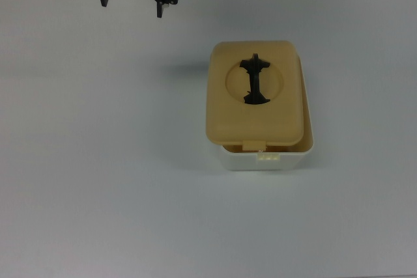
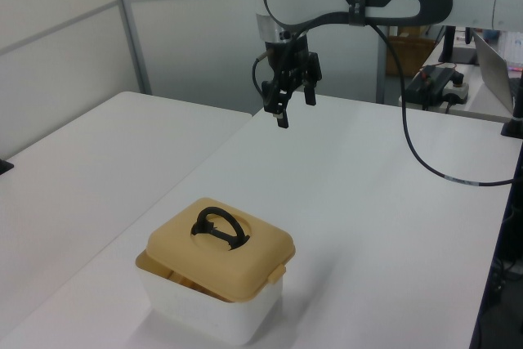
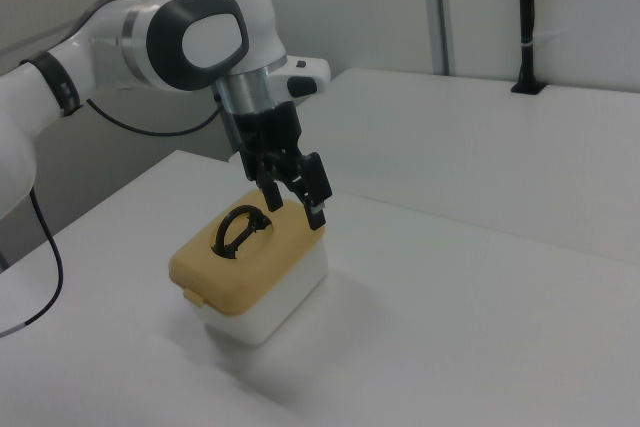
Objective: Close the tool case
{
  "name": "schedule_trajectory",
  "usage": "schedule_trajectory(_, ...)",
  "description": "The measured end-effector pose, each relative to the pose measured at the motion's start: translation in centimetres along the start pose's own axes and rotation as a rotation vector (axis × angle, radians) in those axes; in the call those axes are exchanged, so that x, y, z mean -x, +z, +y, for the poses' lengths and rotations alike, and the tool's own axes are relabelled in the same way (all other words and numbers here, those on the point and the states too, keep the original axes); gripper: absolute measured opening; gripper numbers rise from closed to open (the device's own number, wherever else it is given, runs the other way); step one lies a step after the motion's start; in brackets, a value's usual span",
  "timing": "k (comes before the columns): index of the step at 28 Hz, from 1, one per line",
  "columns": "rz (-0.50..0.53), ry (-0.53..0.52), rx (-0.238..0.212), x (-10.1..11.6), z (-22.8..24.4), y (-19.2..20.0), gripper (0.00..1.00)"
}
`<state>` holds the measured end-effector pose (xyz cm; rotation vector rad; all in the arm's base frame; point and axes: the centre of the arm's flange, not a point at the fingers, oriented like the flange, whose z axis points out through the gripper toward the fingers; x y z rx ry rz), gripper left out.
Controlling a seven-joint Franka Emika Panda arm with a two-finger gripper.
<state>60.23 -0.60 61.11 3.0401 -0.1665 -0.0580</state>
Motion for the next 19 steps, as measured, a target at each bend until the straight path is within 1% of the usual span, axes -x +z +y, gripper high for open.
schedule_trajectory(19, 0.003, 0.027, -0.002, -0.1, 1.6, 0.0, 1.0)
